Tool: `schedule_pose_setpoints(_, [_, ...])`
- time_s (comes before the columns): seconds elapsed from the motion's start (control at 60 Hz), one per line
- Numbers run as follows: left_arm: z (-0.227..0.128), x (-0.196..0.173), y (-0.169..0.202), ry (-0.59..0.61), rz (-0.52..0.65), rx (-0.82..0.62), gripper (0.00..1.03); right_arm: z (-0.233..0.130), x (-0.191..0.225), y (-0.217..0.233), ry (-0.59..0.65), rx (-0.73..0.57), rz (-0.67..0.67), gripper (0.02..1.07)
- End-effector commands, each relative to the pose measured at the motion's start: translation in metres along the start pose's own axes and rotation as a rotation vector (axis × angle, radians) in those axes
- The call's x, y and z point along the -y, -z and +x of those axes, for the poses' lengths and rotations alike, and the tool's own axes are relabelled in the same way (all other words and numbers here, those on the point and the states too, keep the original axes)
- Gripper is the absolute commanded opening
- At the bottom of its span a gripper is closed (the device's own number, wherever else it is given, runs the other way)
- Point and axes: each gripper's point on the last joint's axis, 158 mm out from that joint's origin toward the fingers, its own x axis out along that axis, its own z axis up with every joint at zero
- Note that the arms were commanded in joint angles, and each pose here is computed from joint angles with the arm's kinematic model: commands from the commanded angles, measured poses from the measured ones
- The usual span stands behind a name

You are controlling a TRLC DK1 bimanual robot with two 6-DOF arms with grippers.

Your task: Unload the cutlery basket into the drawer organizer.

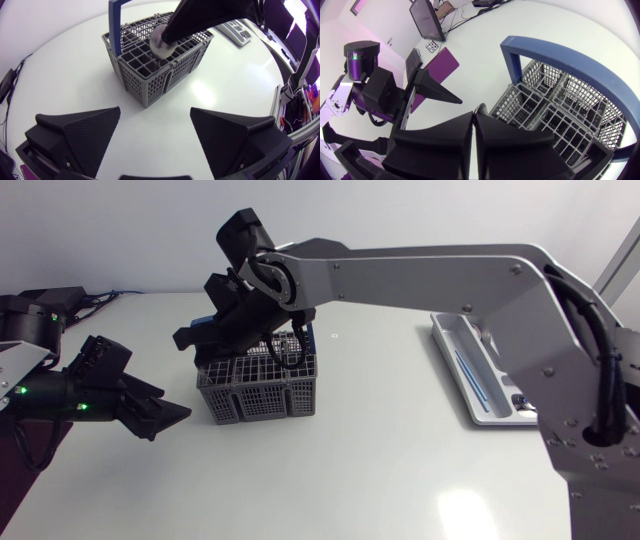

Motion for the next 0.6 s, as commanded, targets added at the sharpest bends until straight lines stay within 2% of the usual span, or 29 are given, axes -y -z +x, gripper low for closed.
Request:
schedule_pose_setpoints(0.0, [0.001,0.008,0.009,0.020,0.005,-0.011,0.98,-0.008,-0.006,-0.001,-0.025,0.008,0.018,0.08])
schedule_pose_setpoints(0.583, [0.000,0.009,0.009,0.020,0.008,-0.009,0.98,-0.043,-0.027,-0.022,-0.080,0.105,-0.031,0.08])
